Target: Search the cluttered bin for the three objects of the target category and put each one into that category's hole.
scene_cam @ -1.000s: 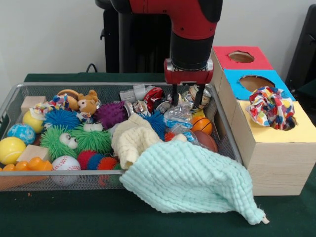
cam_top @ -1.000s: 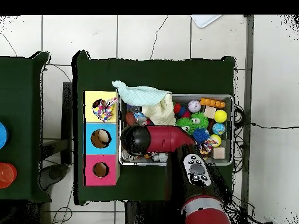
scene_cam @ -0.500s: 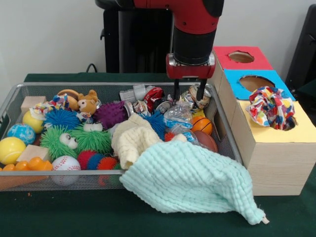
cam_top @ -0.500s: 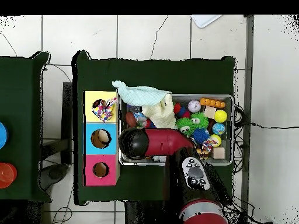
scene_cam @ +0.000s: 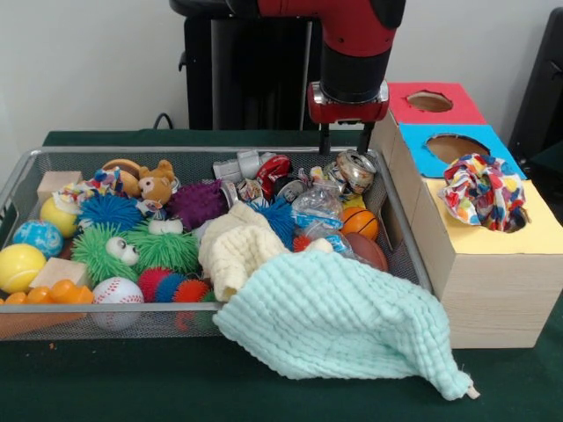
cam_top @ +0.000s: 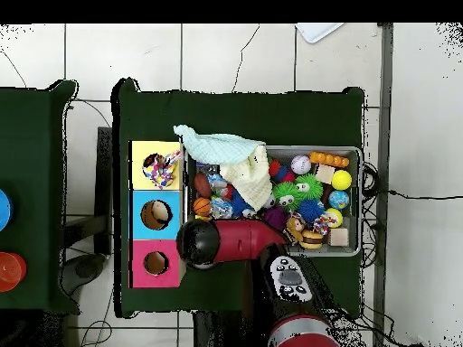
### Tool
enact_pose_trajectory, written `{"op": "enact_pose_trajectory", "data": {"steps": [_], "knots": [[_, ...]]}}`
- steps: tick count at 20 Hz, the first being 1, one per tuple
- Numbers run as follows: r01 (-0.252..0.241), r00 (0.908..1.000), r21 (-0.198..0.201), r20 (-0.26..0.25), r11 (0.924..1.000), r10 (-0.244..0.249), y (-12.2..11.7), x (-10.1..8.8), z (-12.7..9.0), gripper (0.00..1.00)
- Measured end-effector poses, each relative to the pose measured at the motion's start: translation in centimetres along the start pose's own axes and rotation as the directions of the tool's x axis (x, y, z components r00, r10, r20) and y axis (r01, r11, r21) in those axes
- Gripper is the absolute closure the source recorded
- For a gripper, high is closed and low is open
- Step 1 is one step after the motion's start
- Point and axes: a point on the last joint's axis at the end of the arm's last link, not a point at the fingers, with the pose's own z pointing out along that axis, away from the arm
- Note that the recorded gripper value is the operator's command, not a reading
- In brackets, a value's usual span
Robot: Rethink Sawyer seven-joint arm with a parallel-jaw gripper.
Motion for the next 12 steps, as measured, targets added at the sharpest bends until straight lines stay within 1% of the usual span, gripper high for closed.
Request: {"op": "enact_pose_trajectory", "data": {"steps": [1,2,3,8,9,11,12], "knots": [[0.005,0.9999,-0.001,-0.015,1.0000,-0.005,0.2,0.9,0.3,0.00],[0.007,0.9998,-0.002,-0.021,1.0000,-0.007,0.2,1.2,0.5,0.00],[0.014,0.9994,0.000,-0.032,0.9999,-0.014,0.3,2.0,0.8,0.00],[0.041,0.9981,0.013,-0.046,0.9991,-0.041,-0.4,3.8,1.5,0.00],[0.053,0.9977,0.024,-0.043,0.9983,-0.052,-1.2,4.4,1.9,0.00],[0.058,0.9977,0.030,-0.039,0.9979,-0.056,-1.9,4.5,2.0,0.00],[0.061,0.9977,0.038,-0.033,0.9974,-0.060,-3.0,4.7,2.2,0.00]]}}
